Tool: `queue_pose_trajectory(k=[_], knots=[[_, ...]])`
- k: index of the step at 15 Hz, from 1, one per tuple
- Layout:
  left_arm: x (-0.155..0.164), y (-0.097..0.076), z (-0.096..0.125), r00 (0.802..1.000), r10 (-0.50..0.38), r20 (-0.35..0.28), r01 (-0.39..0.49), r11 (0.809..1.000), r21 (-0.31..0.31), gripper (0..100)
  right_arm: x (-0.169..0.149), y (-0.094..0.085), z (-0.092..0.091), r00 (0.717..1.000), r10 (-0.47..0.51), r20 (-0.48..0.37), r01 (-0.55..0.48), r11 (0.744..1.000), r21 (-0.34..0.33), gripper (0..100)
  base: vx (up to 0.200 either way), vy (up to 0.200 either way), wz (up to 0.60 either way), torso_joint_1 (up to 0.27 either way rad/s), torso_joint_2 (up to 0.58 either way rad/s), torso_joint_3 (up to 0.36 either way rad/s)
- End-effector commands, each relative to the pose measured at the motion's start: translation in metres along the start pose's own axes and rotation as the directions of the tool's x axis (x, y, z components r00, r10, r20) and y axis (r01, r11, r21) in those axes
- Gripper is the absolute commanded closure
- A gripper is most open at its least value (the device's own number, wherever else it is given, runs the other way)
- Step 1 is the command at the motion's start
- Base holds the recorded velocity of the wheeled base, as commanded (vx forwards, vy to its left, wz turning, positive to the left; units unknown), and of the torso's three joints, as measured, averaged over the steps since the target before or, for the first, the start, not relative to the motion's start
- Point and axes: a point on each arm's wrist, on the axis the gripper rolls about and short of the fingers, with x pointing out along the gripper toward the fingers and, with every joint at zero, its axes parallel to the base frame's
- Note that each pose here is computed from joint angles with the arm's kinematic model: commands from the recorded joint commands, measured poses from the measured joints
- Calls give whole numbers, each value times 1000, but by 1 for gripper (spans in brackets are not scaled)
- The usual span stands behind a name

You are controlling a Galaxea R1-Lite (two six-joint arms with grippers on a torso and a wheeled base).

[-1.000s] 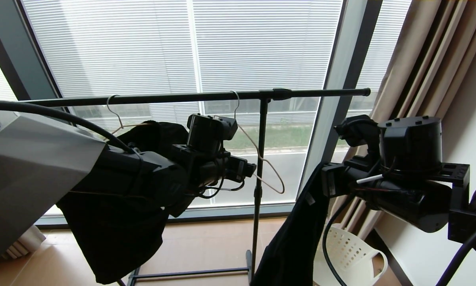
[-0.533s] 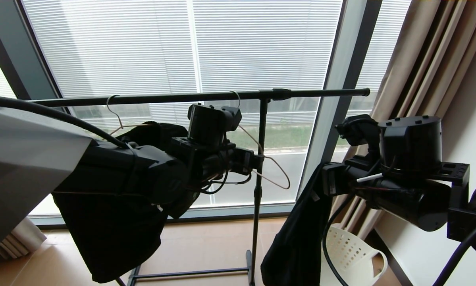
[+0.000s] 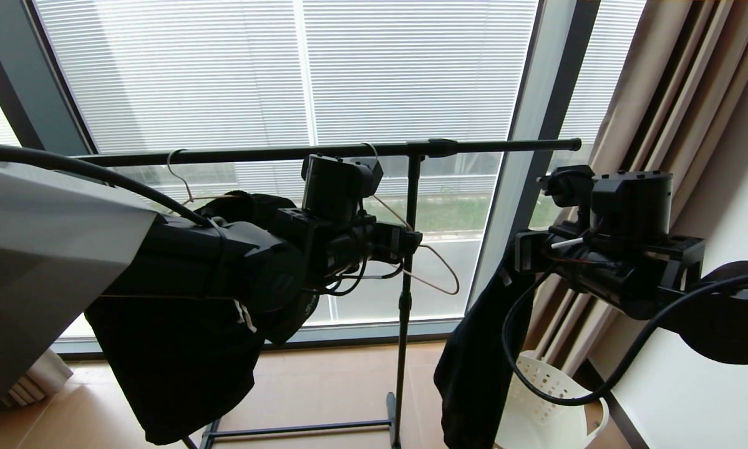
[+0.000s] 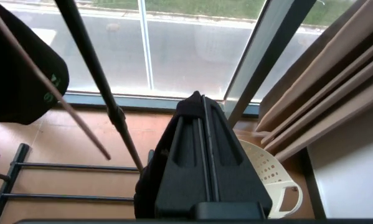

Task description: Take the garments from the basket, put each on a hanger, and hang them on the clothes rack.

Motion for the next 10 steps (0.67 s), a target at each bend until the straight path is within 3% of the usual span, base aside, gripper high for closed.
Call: queue_pose_trajectory(k=[1, 10], knots=[[-3, 0, 1, 1000, 1, 2, -1, 1000, -1, 0, 13, -3, -7, 999, -21, -26, 21, 1000, -2, 100, 0, 0, 0, 0, 0, 0], [8, -3, -1, 1000, 3, 2, -3, 1000, -18, 0, 13, -4, -9, 1000, -23, -21, 23, 1000, 0, 100, 0, 0, 0, 0, 0, 0]])
